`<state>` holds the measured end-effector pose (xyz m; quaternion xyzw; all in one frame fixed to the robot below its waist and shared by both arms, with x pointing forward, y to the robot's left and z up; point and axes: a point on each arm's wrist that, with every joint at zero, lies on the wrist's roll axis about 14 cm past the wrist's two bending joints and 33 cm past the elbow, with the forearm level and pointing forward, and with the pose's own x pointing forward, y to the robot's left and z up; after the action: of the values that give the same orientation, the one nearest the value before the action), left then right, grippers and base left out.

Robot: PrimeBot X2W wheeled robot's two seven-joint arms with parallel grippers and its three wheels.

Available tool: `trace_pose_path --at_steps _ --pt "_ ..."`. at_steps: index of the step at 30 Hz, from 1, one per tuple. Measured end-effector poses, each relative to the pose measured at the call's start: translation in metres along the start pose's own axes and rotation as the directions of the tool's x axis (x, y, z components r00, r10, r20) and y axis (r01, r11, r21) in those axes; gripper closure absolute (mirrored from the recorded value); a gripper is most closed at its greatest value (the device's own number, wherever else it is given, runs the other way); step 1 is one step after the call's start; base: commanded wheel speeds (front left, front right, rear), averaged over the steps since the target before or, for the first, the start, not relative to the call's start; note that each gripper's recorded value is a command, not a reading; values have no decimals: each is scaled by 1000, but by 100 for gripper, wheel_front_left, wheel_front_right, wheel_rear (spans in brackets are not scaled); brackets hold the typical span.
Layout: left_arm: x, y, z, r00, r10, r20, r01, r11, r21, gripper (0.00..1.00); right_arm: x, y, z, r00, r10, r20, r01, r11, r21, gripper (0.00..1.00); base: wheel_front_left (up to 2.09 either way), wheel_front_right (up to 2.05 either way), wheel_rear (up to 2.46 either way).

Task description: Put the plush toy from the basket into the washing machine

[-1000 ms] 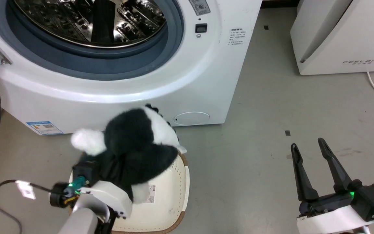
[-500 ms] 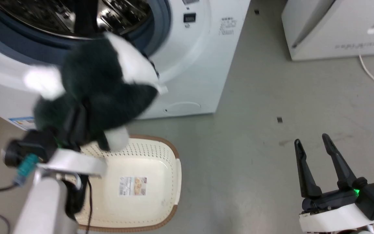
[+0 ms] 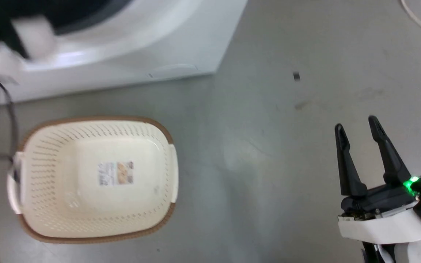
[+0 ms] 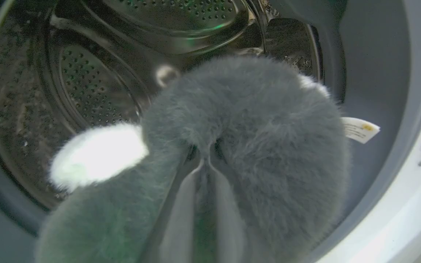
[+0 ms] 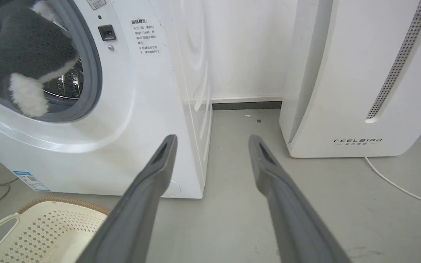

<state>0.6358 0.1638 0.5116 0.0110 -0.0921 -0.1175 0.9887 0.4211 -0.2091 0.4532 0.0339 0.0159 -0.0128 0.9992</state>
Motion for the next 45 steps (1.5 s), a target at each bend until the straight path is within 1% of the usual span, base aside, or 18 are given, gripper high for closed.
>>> trace_pose_path --at_steps 7,12,15,18,20,23,26,28,31,32,33,37,41,45 --pt "72 31 -29 998 13 -65 -7 996 85 100 10 -10 -35 996 -29 -84 29 1000 1 0 0 0 0" --pt "107 39 -56 994 24 -105 -10 992 125 100 12 -16 -58 989 -45 -142 46 999 3 0 0 0 0" --pt "120 47 -75 989 40 -139 -20 989 146 100 13 -16 -70 984 -45 -171 46 999 0 0 0 0 0" --pt "129 53 -94 984 53 -169 -25 986 168 100 13 -18 -78 980 -51 -193 52 999 -2 0 0 0 0" --pt "132 48 -114 974 42 -221 -3 984 176 100 12 -21 -84 976 -59 -208 59 998 -4 0 0 0 0" --pt "127 37 -153 944 19 -330 36 986 161 100 11 -23 -92 971 -65 -229 65 998 -5 0 0 0 0" --pt "118 33 -183 908 10 -418 55 988 143 100 12 -23 -96 969 -65 -237 66 998 -2 0 0 0 0" --pt "114 33 -191 893 5 -450 61 989 132 100 14 -22 -96 970 -62 -235 64 998 -1 0 0 0 0" --pt "111 33 -191 885 -3 -465 71 989 128 100 15 -21 -94 972 -59 -229 61 998 1 0 0 0 0" --pt "111 33 -189 888 -6 -459 72 989 127 67 15 -21 -93 972 -59 -227 61 998 2 0 0 0 0" --pt "111 34 -186 893 -8 -450 76 988 132 0 15 -21 -92 973 -58 -223 61 998 4 0 0 0 0" --pt "102 37 -177 902 -11 -431 80 987 143 0 18 -17 -83 979 -45 -196 48 999 6 0 0 0 0" --pt "89 36 -162 915 -18 -403 80 987 138 0 20 -16 -66 987 -36 -154 35 999 -11 0 0 0 0" --pt "74 24 -138 933 -43 -358 87 990 108 0 19 -15 -43 995 -31 -97 28 999 -28 0 0 0 0"
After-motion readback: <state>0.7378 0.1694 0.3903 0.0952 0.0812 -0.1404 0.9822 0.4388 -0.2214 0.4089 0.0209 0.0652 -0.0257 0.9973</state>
